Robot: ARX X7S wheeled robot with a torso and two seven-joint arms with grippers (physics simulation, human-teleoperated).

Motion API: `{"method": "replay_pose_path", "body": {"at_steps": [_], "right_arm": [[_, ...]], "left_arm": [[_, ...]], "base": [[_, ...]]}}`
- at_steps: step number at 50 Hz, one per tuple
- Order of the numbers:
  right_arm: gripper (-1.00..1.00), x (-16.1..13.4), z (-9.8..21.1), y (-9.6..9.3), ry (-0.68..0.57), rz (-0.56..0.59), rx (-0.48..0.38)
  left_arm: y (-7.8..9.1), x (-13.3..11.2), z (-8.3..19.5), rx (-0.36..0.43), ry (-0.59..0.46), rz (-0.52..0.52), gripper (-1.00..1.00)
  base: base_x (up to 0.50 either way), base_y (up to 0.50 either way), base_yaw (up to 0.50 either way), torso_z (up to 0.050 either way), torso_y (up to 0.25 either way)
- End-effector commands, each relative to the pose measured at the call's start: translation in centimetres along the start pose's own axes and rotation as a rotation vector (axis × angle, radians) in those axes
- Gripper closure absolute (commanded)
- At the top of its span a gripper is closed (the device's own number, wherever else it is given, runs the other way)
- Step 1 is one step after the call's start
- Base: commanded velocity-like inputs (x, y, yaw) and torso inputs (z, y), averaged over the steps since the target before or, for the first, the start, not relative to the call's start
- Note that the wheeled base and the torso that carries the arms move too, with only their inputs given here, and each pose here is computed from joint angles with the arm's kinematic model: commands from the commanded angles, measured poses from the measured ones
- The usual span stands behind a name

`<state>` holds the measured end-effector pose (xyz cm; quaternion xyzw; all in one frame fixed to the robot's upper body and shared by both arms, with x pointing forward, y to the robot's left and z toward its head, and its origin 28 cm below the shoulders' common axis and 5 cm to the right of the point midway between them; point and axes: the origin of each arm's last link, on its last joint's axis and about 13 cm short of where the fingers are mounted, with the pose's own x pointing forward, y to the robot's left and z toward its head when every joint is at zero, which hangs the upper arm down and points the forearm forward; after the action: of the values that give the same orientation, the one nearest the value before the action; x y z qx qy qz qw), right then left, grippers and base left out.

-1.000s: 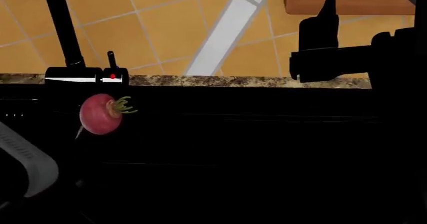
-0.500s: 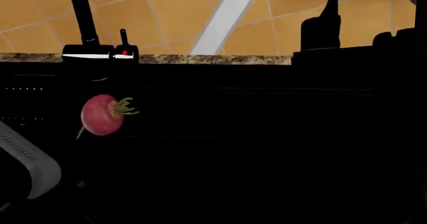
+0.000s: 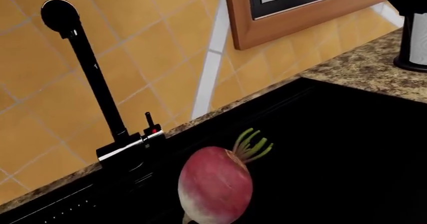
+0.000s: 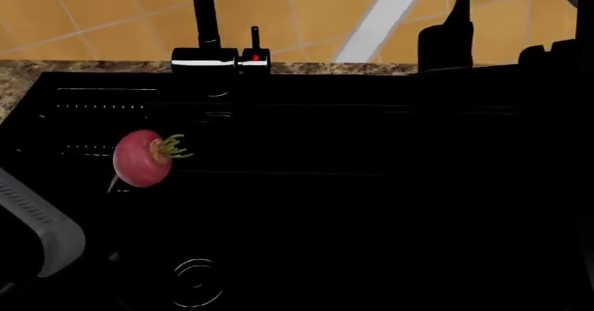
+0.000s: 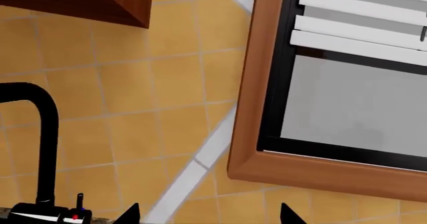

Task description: Pick the radish from the sink and place it on the plate located on the counter

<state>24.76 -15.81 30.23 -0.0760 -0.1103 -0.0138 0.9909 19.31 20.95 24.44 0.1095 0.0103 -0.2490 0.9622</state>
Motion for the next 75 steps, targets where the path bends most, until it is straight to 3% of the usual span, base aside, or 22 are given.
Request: {"method": "replay_pose_path", "body": {"at_steps": [1, 75], "right_arm": [[-1.0, 0.14, -0.13, 0.09, 0.005, 0.0, -0.005], [-1.0, 0.05, -0.08, -0.02, -0.002, -0.005, -0.012]], "left_arm": [[-0.07, 0.14, 0.55, -0.057, -0.051, 0.006, 1.0], [-0.08, 0.21, 0.77, -0.043, -0.057, 0.003, 1.0]], "base": [[-0.04, 0.36, 0.0, 0.0, 0.0], [0.0, 0.36, 0.0, 0.0, 0.0]]}}
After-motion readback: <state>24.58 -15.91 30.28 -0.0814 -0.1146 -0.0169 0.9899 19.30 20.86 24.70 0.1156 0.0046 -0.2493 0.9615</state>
